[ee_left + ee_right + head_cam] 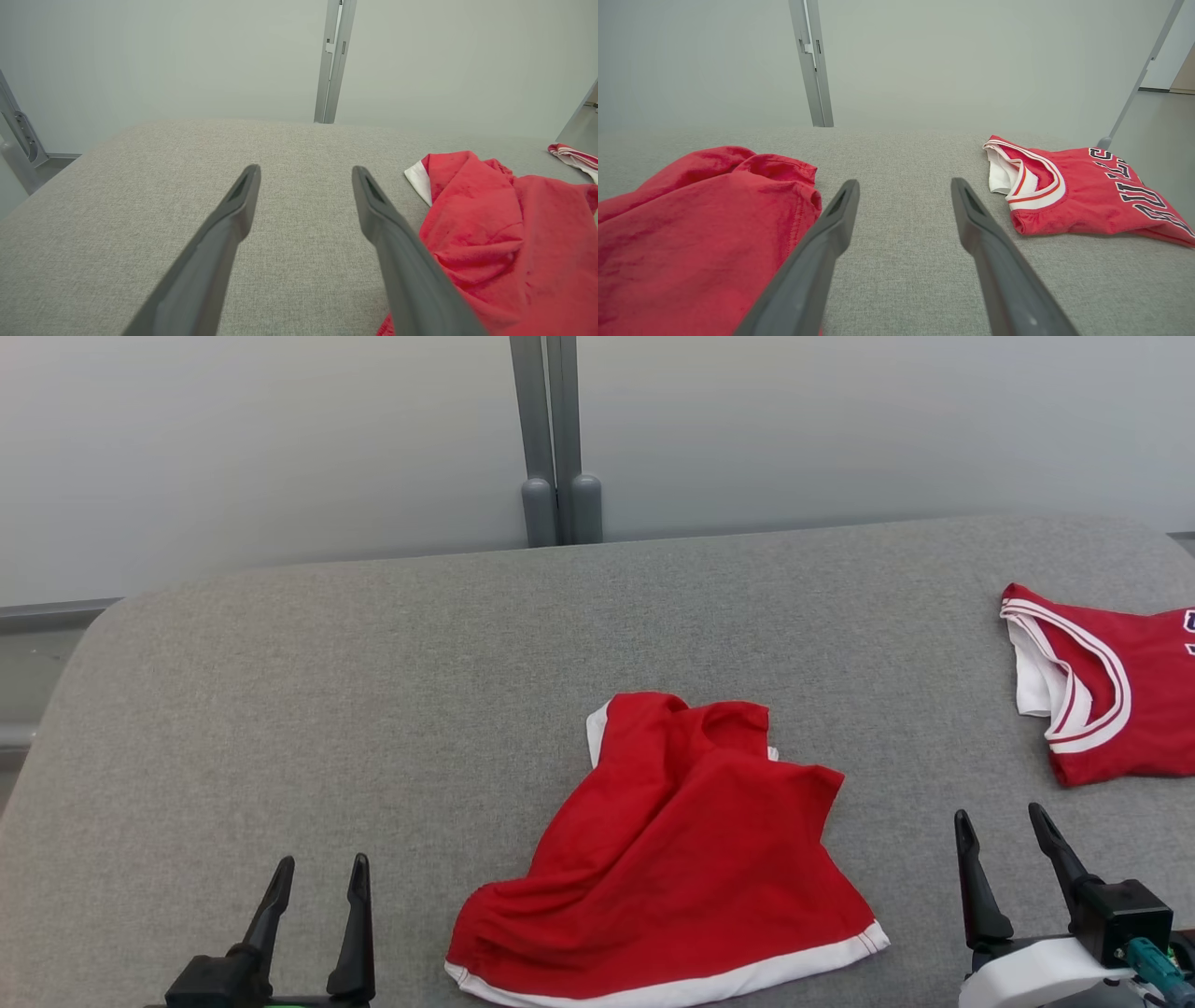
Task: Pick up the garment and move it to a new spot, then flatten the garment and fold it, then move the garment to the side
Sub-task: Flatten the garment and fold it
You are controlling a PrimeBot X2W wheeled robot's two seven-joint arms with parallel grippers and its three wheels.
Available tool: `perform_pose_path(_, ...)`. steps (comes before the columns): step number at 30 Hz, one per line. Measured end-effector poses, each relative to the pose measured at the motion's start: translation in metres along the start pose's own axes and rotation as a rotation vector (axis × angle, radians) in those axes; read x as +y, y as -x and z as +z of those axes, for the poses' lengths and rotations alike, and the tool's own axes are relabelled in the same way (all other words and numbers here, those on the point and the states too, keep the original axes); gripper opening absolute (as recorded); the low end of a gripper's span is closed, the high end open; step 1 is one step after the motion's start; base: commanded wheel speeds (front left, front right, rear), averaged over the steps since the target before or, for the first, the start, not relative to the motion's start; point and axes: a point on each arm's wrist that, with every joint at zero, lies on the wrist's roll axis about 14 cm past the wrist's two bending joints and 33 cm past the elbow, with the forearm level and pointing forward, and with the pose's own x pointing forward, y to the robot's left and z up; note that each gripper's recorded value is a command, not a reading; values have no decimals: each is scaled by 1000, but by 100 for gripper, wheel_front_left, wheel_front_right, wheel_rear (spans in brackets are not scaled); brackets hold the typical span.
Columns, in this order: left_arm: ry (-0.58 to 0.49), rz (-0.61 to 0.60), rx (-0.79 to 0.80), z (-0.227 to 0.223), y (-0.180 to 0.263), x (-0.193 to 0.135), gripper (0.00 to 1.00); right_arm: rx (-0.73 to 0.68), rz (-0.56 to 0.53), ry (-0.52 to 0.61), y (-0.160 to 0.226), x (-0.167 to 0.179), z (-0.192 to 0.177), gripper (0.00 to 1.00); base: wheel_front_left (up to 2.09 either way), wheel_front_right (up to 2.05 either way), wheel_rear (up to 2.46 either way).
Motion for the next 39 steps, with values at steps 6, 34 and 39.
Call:
perform_pose_path(6,-2,-3,8,-2,1,1,100,-2,4,-2,-2,1,0,100,0,0,0)
perform_pose_path(34,-10,-28,32,-8,1,-3,100,-22,61,-18,-9,17,7,100,0,0,0)
perform_pose_path(39,-4,-136,238,-61,26,-19,100,186,219,-101,17,58,-47,100,0,0,0)
